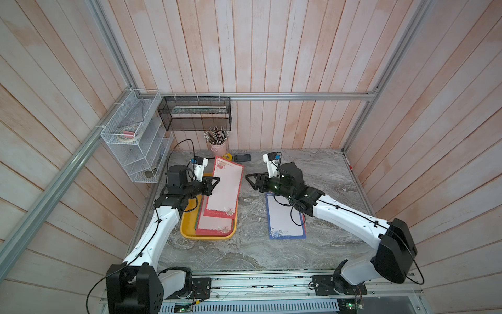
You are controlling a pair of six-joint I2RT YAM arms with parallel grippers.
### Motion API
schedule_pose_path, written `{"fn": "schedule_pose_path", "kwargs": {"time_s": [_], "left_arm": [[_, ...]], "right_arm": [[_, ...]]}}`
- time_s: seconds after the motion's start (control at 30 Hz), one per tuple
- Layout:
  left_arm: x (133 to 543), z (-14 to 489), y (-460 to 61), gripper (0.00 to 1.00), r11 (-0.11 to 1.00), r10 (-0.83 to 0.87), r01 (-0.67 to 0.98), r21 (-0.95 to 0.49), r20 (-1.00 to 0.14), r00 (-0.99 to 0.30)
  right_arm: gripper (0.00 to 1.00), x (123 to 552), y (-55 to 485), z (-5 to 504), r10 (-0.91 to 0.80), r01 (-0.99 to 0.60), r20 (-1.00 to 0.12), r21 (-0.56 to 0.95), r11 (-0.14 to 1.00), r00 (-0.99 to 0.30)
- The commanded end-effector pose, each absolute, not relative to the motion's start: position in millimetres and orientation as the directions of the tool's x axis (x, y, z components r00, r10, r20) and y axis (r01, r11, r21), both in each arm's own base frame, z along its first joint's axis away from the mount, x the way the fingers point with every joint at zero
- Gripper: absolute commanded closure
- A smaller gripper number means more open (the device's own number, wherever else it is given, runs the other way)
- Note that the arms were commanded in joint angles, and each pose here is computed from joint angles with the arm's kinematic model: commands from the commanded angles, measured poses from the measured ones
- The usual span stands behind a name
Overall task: Take out the stationery paper from the storage box
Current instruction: Pick up the stationery paper from the storage box.
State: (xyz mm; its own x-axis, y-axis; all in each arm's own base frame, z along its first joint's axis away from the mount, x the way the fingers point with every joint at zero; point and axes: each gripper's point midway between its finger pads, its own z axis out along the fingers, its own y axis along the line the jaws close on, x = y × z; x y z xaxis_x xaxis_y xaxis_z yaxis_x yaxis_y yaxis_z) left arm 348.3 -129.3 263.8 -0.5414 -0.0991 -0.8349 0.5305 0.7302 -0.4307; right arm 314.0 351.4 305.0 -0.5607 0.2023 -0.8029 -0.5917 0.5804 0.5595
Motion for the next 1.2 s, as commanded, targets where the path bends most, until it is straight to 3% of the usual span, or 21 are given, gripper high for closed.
{"fn": "schedule_pose_path", "kwargs": {"time_s": [0.0,0.17,0.27,0.4,0.5,0.8,1.17], "left_arm": [[332.4,298.0,-141.1,1.00,0.673,-0.073,0.653,-0.346,-0.910,-0.407],[297.3,360.1,-155.9,1.00,0.591,-0.079,0.782,-0.196,-0.979,-0.187],[270.2,400.1,-160.0,1.00,0.544,-0.083,0.837,-0.060,-0.996,-0.018],[230.0,446.2,-164.3,1.00,0.480,-0.098,0.864,0.153,-0.969,0.226],[204.6,472.7,-167.4,1.00,0.428,-0.127,0.863,0.268,-0.928,0.351],[167.5,502.3,-176.6,1.00,0.247,-0.253,0.911,0.329,-0.886,0.388],[157.9,479.4,-179.3,1.00,0.225,-0.314,0.928,0.297,-0.880,0.358]], "right_arm": [[0.40,306.0,326.8,354.3,0.262,-0.701,-0.917,0.399,0.591,-0.301],[0.36,258.1,287.8,402.0,0.322,-0.808,-0.945,0.151,0.569,0.050],[0.26,228.5,265.7,420.6,0.335,-0.816,-0.913,0.006,0.578,0.231],[0.13,199.3,241.9,443.3,0.348,-0.791,-0.853,-0.115,0.601,0.388],[0.08,181.1,233.9,457.9,0.335,-0.779,-0.822,-0.194,0.596,0.461],[0.06,137.8,231.9,481.3,0.330,-0.783,-0.755,-0.370,0.500,0.567],[0.08,136.9,264.3,472.4,0.316,-0.845,-0.797,-0.409,0.345,0.515]]}}
